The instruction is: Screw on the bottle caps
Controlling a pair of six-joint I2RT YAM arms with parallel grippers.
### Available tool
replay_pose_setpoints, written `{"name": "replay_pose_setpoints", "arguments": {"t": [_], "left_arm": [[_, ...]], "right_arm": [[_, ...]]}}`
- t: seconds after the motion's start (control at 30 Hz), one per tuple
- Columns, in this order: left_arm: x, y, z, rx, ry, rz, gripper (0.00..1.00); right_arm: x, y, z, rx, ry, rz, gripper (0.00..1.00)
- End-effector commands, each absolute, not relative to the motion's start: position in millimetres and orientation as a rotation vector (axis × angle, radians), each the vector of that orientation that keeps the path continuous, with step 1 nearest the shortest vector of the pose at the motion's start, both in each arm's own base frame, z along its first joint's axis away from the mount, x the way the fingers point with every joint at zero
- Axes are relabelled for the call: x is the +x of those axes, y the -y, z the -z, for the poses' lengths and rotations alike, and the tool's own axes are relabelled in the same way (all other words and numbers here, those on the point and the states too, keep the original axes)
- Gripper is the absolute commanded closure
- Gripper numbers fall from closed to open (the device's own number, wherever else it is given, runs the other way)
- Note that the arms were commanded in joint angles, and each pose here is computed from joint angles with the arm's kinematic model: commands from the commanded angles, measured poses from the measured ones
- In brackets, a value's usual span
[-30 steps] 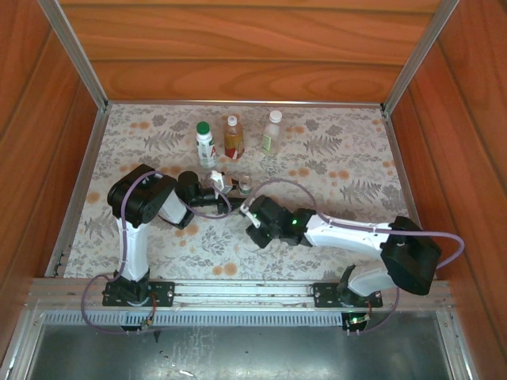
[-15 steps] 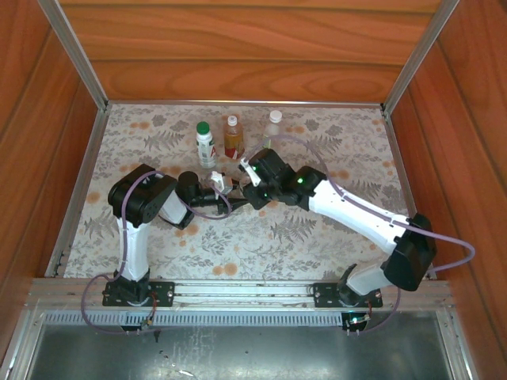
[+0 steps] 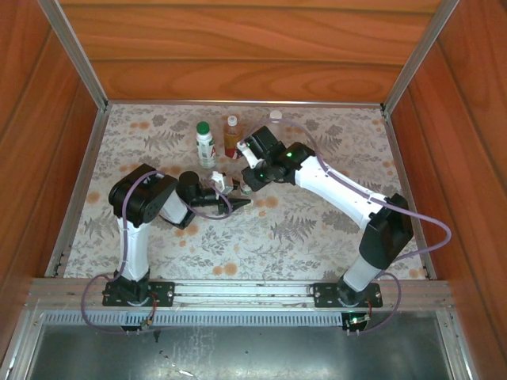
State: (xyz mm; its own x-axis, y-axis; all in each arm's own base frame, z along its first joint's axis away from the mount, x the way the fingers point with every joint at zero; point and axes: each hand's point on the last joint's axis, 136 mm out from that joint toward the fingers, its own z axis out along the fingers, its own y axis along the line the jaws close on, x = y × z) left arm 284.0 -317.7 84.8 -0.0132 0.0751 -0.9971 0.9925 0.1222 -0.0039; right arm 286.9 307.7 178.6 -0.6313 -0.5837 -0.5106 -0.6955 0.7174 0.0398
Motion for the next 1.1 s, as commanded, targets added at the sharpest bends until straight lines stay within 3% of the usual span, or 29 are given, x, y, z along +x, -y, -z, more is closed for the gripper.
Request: {"name": "replay_pose_setpoints", "arguments": {"t": [0.0,0.7,1.07], "left_arm": [[278,322,-73,1.191,-1.351,1.142,0.42],[279,322,-72,1.184,-1.359,1.141,0.42],[283,323,-74,1.155,-1.386,1.169,0.42]], "right_arm": [[281,-312,-181,-1.015,-2.451,-0.383,0.56],[277,-318,-152,-1.156,-2.492,-0.250,0.58],[277,-317,-161,-0.961,-2.406,-0.354,0.60]]}}
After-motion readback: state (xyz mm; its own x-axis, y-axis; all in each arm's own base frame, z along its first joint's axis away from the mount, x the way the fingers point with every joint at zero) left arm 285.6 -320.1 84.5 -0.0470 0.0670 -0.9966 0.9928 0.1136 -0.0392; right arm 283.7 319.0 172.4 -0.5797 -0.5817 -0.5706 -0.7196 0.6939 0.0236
